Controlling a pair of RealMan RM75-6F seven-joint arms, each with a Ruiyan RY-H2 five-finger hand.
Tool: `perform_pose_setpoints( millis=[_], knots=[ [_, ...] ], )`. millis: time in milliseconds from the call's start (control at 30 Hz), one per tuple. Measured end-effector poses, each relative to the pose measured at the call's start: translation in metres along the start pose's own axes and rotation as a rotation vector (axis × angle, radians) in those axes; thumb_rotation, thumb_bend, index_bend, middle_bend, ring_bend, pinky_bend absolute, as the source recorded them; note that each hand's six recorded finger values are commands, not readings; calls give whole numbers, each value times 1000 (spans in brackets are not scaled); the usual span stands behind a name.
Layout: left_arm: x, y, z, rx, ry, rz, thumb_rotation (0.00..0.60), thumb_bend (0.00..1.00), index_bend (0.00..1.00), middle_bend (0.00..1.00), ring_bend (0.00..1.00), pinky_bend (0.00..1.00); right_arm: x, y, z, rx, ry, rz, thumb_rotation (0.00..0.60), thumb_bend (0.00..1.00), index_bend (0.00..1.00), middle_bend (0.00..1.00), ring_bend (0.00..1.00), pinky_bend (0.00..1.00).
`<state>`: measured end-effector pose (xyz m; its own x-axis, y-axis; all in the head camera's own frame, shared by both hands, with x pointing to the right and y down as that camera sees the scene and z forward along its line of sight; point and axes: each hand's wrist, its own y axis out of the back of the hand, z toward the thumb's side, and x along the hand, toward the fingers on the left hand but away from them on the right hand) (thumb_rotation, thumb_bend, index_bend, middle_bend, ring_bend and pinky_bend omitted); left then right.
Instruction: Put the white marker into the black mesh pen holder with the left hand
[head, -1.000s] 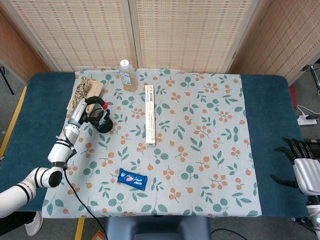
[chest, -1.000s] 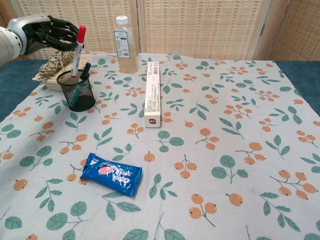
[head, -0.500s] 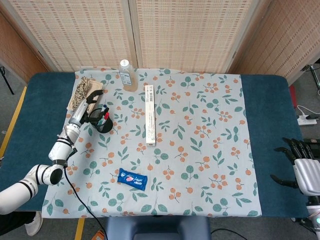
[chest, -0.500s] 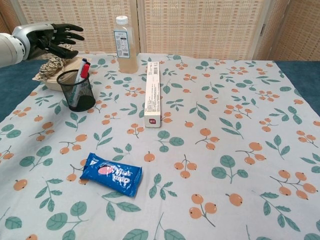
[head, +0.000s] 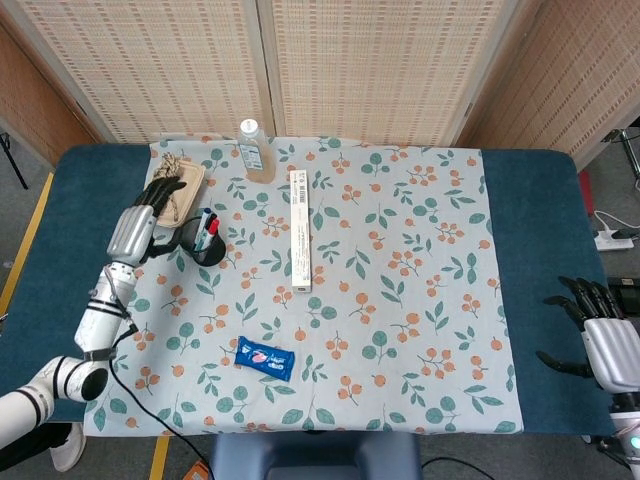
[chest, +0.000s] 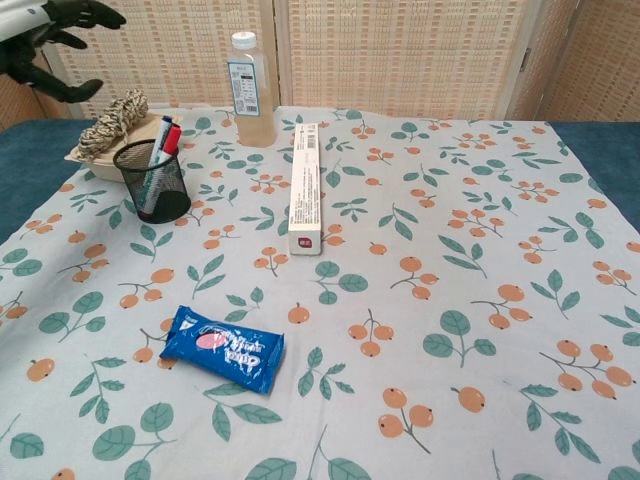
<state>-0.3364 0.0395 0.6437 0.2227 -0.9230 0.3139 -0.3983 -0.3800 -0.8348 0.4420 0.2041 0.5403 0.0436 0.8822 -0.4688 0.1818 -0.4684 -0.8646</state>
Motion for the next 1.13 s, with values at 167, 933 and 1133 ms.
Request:
perform_pose_setpoints(
  millis=[167,933,1133],
  knots=[
    [-91,16,-19,359,13,85,600,430,213,140,29,125,2,-2,7,0,23,10,600,0,298,89,49,0],
    [-230,17,-99,447,276,-23,600,433,144,65,7,113,3,-9,15,44,39,26,600,0,295,89,49,0],
    [-229,17,-96,437,267,-15,600,433,144,58,7,113,4,-8,14,45,38,21,600,0,295,89,49,0]
  ],
)
